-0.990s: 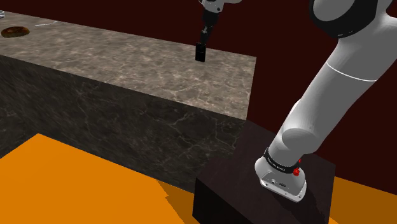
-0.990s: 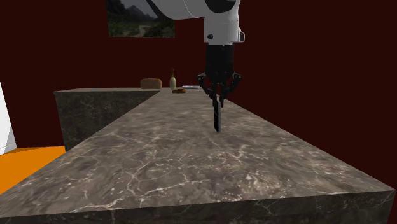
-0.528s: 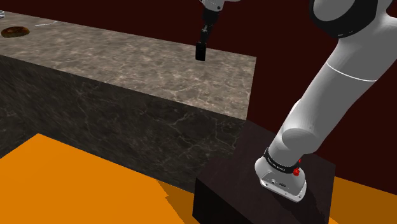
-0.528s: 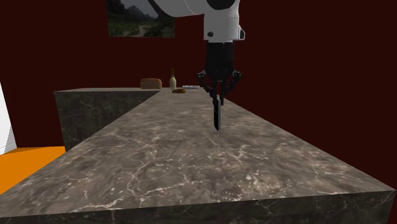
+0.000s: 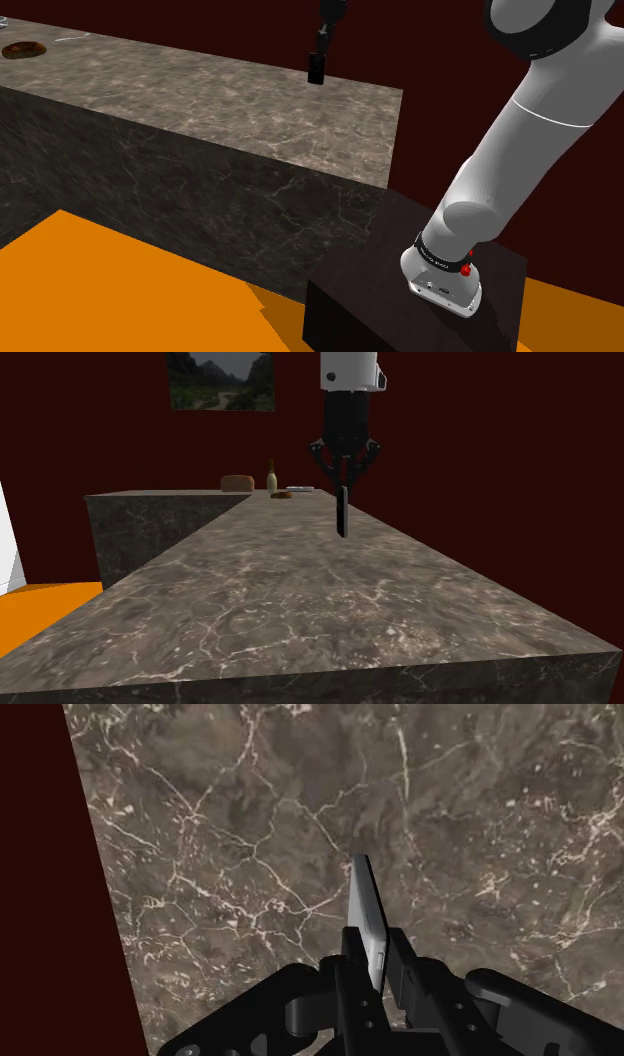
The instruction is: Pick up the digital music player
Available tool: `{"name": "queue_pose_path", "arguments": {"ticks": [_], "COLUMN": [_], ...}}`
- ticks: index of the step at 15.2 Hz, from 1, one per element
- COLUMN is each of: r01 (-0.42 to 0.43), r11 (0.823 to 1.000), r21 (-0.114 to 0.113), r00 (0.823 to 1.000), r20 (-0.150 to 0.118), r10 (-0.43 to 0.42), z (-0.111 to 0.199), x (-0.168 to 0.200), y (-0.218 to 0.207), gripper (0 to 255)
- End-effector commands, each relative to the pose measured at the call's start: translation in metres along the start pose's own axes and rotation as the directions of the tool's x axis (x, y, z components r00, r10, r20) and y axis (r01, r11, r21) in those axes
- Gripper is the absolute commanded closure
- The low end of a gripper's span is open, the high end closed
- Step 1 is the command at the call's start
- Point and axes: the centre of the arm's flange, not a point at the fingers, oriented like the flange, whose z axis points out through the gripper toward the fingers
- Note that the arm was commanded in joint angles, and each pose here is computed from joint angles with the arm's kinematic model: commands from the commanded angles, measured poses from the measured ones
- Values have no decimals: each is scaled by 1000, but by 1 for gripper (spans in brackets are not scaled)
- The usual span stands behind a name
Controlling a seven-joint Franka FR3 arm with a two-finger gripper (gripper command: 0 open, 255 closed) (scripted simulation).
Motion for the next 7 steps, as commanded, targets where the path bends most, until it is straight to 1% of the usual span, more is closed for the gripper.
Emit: {"name": "queue_pose_path", "arguments": {"ticks": [1, 5, 7], "r01": [0, 0, 0], "r11": [1000, 1000, 1000], "r21": [0, 0, 0], "r00": [1000, 1000, 1000], "r20": [0, 0, 0], "r10": [0, 0, 0], "z": [-11, -32, -33], "x": [2, 6, 7], "y": [0, 1, 1], "gripper": [255, 255, 255]}}
